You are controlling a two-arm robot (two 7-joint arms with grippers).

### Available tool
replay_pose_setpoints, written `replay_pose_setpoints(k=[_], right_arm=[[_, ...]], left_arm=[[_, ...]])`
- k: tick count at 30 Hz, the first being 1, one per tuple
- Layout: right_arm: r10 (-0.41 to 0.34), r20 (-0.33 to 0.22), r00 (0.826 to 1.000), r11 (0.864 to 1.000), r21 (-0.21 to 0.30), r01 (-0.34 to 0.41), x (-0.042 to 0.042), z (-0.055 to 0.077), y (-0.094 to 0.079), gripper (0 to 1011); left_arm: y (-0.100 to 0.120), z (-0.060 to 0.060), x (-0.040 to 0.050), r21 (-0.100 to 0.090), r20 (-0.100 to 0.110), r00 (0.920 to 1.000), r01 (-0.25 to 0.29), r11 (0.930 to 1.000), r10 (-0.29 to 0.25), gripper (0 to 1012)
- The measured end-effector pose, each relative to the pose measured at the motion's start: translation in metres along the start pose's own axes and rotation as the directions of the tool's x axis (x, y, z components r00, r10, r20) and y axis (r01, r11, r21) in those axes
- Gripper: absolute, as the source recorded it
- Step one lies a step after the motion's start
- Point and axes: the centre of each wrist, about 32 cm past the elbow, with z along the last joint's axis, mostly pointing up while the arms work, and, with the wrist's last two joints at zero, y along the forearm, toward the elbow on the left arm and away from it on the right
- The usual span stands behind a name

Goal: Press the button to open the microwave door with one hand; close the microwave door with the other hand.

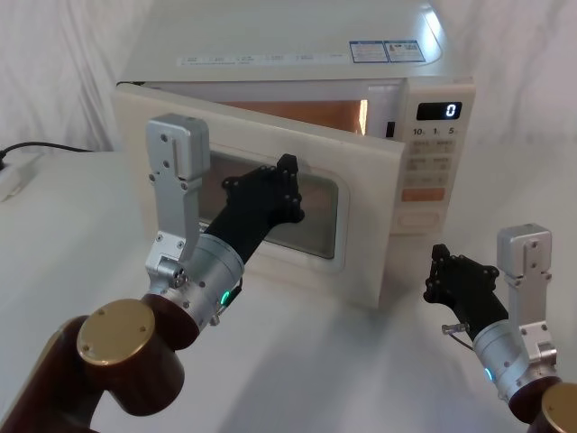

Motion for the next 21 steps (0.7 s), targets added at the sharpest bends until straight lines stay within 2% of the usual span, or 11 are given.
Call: replay_pose_setpoints(k=[8,21], right_arm=[[0.0,0.0,1.0,1.0,0.0,0.0,0.0,0.0,0.0,0],[0.0,0.0,1.0,1.0,0.0,0.0,0.0,0.0,0.0,0]], left_arm=[[-0.001,-0.002,0.0012,-0.002,-0.003,1.0,0.006,1.0,-0.006,0],[-0.024,-0.008,0.0068,-0.026,-0.017,0.9998,0.013,0.9996,-0.014,0]])
